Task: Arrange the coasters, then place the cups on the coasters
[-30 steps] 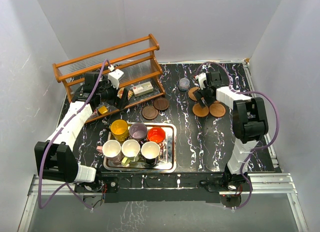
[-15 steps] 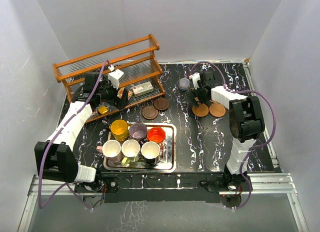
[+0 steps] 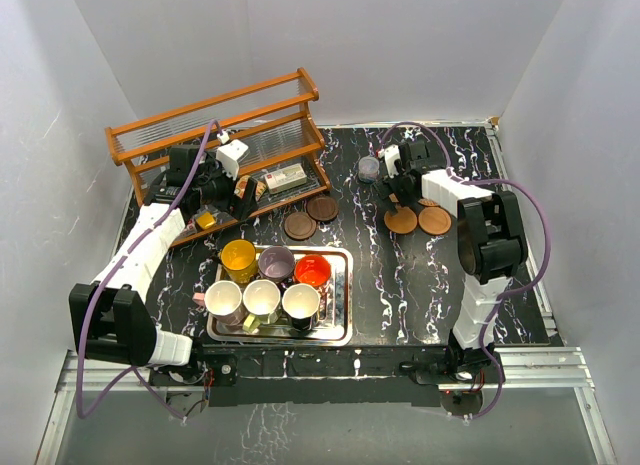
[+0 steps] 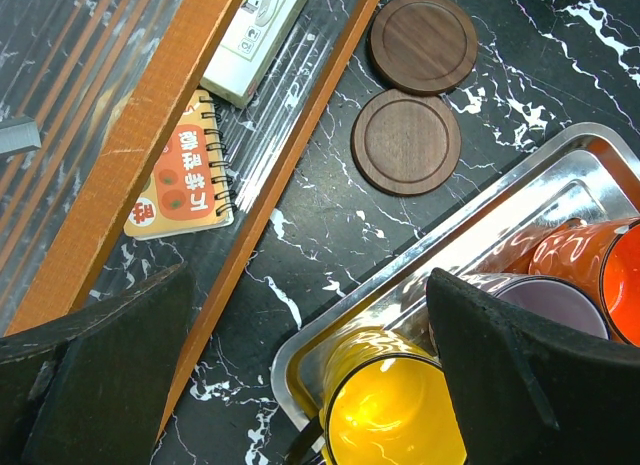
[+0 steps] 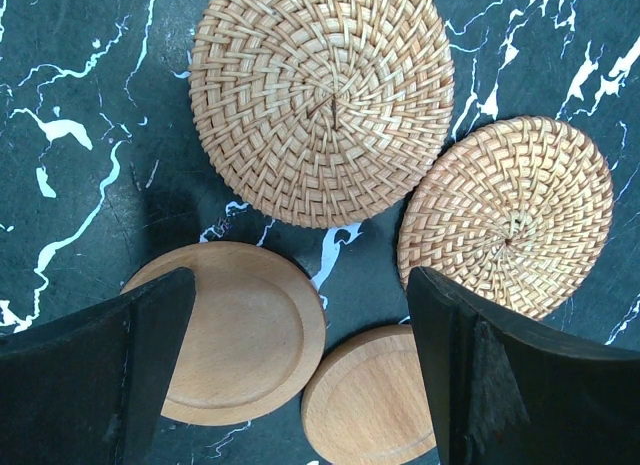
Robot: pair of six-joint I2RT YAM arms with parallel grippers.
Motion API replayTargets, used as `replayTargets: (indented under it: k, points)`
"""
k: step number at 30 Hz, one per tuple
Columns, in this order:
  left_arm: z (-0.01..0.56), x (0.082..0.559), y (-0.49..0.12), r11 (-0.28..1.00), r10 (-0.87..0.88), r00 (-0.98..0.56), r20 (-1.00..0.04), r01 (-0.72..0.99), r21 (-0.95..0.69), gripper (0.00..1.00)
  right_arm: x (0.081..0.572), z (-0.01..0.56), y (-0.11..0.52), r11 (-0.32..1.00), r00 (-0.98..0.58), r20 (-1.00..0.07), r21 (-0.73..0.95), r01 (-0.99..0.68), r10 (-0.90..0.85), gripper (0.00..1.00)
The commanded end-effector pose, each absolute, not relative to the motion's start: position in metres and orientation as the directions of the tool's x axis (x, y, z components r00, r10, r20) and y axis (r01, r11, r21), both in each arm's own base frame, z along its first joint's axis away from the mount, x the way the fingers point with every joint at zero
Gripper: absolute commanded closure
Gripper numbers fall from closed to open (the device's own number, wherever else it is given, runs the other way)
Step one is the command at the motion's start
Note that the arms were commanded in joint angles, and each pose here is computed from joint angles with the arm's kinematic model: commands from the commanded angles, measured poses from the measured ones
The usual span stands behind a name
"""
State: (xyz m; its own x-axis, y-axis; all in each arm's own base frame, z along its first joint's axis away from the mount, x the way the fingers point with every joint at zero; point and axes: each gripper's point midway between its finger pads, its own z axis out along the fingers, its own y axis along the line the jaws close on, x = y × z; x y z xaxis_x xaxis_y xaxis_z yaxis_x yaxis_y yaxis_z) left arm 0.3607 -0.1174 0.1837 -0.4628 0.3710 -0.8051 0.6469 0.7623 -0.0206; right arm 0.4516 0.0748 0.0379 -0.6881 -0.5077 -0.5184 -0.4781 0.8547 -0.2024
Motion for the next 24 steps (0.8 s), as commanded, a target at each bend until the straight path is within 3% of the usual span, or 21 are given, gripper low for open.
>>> replayTargets:
  k: [1, 14, 24]
  points:
    - [0.194, 0.353, -0.121, 0.744, 0.376, -0.428, -0.822, 0.668, -0.008, 0.01, 0.445, 0.016, 0.092, 0.848, -0.712, -0.484, -0.141, -0.510, -0.509, 0.13]
    - [0.196, 0.351, -0.121, 0.741, 0.375, -0.424, -0.825, 0.671, -0.008, 0.01, 0.446, 0.023, 0.089, 0.847, -0.709, -0.480, -0.171, -0.503, -0.517, 0.13]
    - [0.196, 0.349, -0.121, 0.738, 0.378, -0.418, -0.826, 0.675, -0.004, 0.01, 0.457, 0.080, 0.092, 0.846, -0.663, -0.543, -0.197, -0.496, -0.515, 0.12]
